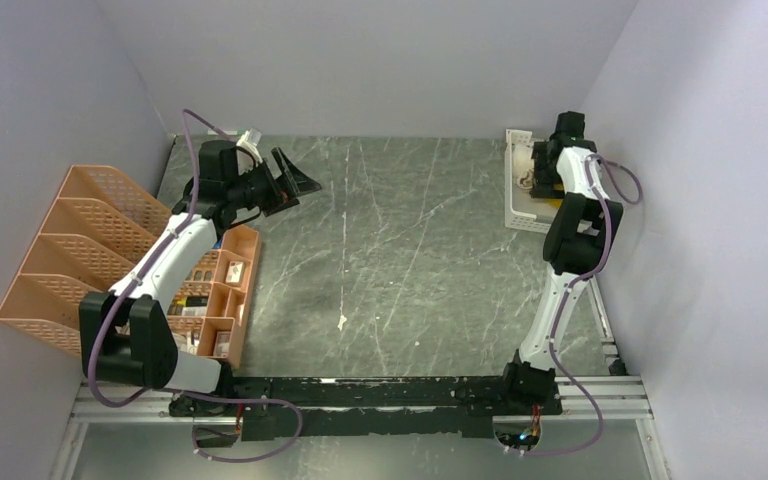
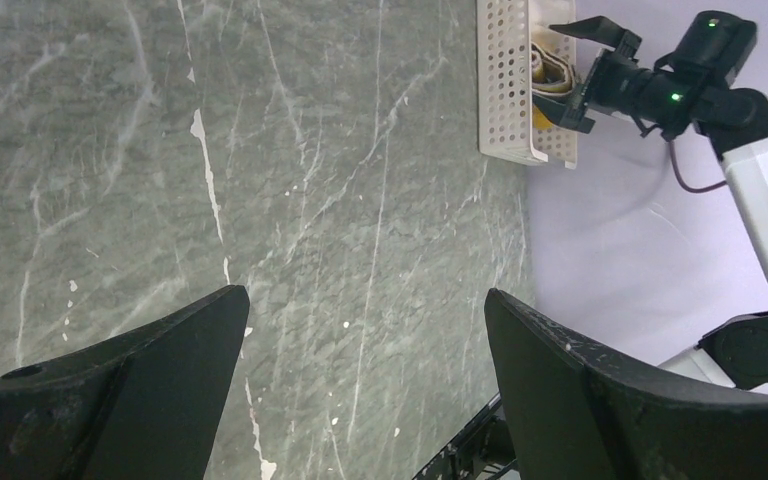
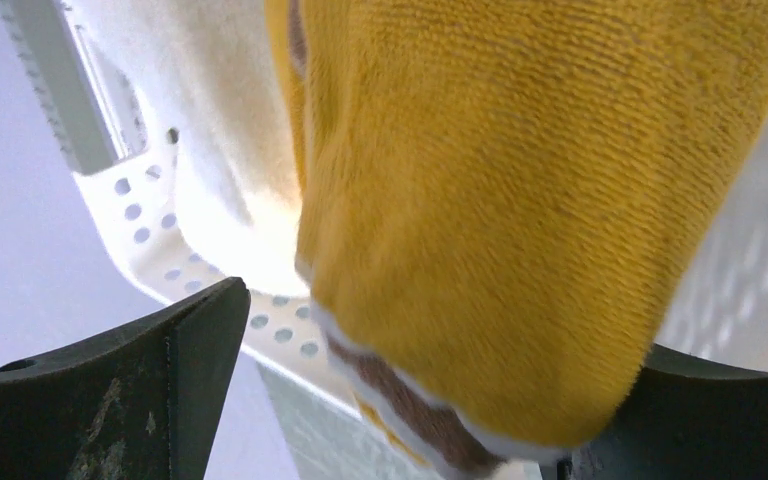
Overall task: Roll the towels
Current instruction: Place the towel in the bin, then reset both arms
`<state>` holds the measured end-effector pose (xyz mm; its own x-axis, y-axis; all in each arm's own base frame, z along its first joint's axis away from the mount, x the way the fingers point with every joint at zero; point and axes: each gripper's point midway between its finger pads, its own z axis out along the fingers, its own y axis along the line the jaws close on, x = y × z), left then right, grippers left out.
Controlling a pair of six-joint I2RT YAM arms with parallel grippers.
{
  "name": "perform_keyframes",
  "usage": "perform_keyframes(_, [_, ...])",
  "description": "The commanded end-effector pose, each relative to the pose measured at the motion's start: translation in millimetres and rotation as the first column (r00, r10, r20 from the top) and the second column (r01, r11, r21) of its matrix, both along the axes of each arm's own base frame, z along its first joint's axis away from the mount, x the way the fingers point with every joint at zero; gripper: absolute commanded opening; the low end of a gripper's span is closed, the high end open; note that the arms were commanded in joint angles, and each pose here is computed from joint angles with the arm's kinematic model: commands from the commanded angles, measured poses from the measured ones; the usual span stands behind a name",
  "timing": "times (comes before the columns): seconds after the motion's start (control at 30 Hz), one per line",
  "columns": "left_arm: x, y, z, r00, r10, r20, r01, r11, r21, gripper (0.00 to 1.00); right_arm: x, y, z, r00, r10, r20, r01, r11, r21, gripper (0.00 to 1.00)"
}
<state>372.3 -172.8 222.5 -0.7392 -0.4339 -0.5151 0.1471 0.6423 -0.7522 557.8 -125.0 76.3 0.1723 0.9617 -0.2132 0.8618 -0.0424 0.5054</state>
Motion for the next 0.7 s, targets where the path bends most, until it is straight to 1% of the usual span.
perform_keyframes(0.0, [8,2,14,1.0,0.009,0.028,-0.008,1.0,-0.012,1.0,-36,5,40,0.996,-0.032,-0.08,0.034,0.999,0.023,1.0])
perform_keyframes(0.03, [8,2,14,1.0,0.008,0.028,-0.007,1.0,-0.015,1.0,-42,11,43,0.997,-0.026,-0.076,0.03,0.998,0.046,1.0])
perform_keyframes(0.13, [8,1,12,1.0,0.005,0.022,-0.005,1.0,-0.02,1.0,-54,32,54,1.0,0.003,0.007,-0.004,0.995,0.104,1.0])
perform_keyframes(0.17, [7,1,12,1.0,0.007,0.02,-0.007,1.0,-0.016,1.0,-57,37,62,0.999,0.007,0.045,-0.012,0.994,0.108,1.0])
perform_keyframes(0.23, [6,2,11,1.0,0.006,0.016,-0.005,1.0,-0.009,1.0,-65,46,70,0.997,0.021,0.077,-0.03,0.993,0.115,1.0])
perform_keyframes(0.4, [3,3,13,1.0,0.003,0.019,-0.003,1.0,0.0,1.0,-80,61,103,0.987,0.081,0.136,-0.09,0.994,0.061,1.0])
perform_keyframes(0.5, [1,5,14,1.0,0.003,0.028,-0.003,1.0,0.013,1.0,-91,78,126,0.971,0.16,0.178,-0.162,0.987,-0.003,1.0])
perform_keyframes(0.57, [0,8,15,0.999,0.004,0.045,-0.006,0.999,0.037,1.0,-102,95,146,0.941,0.245,0.235,-0.232,0.969,-0.083,1.0])
perform_keyframes(0.63, [-2,10,16,0.997,-0.009,0.079,0.004,0.998,0.07,1.0,-110,116,158,0.88,0.353,0.317,-0.32,0.935,-0.155,1.0])
perform_keyframes(0.67, [-3,12,17,0.995,-0.015,0.098,0.006,0.996,0.088,1.0,-116,124,162,0.837,0.41,0.363,-0.363,0.912,-0.194,1.0])
